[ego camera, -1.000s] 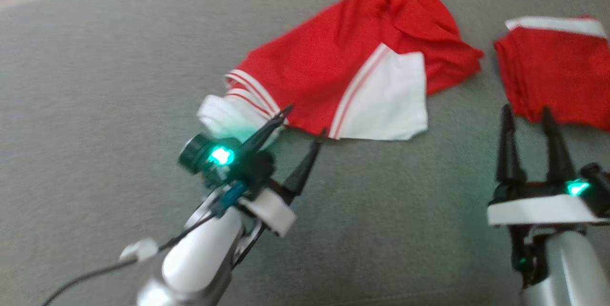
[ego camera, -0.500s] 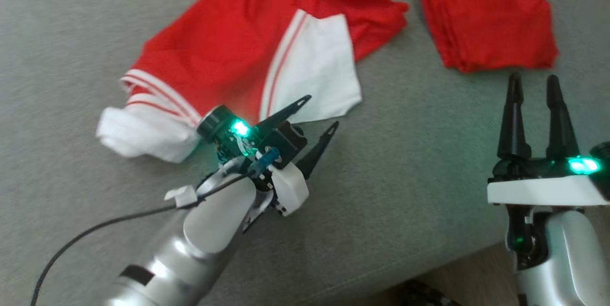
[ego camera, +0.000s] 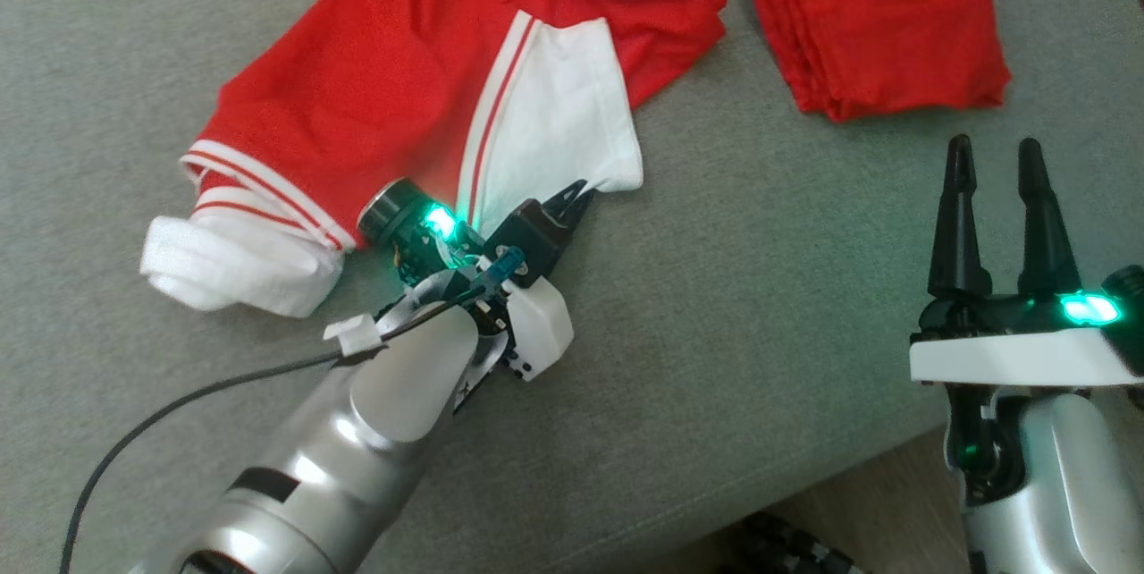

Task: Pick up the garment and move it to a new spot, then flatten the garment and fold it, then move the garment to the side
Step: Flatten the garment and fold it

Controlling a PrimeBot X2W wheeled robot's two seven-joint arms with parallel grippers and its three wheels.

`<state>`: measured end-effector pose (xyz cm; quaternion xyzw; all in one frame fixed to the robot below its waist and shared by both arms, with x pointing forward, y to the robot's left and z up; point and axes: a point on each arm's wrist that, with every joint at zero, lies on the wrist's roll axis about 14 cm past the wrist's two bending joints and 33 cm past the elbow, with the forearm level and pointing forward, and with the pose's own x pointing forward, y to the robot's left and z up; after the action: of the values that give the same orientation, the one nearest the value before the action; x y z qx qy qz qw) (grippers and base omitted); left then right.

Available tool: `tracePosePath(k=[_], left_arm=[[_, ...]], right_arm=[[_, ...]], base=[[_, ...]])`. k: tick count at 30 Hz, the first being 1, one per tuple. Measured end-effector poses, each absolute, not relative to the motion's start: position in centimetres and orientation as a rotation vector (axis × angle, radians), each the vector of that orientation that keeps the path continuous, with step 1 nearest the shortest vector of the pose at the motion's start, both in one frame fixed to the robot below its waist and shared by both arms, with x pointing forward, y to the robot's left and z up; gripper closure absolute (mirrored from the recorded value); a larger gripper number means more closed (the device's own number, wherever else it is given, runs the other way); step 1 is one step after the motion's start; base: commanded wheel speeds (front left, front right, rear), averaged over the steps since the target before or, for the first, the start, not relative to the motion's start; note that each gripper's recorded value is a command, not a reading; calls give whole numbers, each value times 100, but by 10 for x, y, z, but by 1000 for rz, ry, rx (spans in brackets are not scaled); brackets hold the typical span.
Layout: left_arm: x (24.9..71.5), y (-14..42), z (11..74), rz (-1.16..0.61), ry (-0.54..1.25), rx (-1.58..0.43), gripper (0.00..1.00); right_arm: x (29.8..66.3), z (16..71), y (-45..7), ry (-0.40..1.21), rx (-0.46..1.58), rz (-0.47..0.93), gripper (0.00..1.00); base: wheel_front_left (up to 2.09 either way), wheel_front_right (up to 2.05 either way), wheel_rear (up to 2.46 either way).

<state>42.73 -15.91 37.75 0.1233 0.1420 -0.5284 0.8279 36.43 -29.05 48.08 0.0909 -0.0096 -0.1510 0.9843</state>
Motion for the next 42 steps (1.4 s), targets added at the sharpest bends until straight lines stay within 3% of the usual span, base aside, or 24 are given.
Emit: tracePosePath(k=[8,14,22,31,32,33,42], left_arm=[[445,-138,402,-1013,219,200,100],[480,-110,460,-840,112,27,100],[575,-28,553,-616,-55,50,100],[673,53,586,-396,-36,191,100],[681,60,588,-371,-37,189,70],[689,64,588,-348,-38,189,0],[708,77,573,-280,-82,159,0]], right_arm=[[374,487,-277,-42,194,-254,0],[382,493,-260,-62,201,-195,0],[389,488,-237,-45,220,-131,0],[383,471,-244,10,231,-162,0],[383,469,-245,14,230,-166,0],[382,467,-246,21,227,-171,0],[387,450,-243,71,212,-164,0]], base=[[0,0,0],[0,0,0],[0,0,0],[0,0,0],[0,0,0],[0,0,0],[0,0,0]])
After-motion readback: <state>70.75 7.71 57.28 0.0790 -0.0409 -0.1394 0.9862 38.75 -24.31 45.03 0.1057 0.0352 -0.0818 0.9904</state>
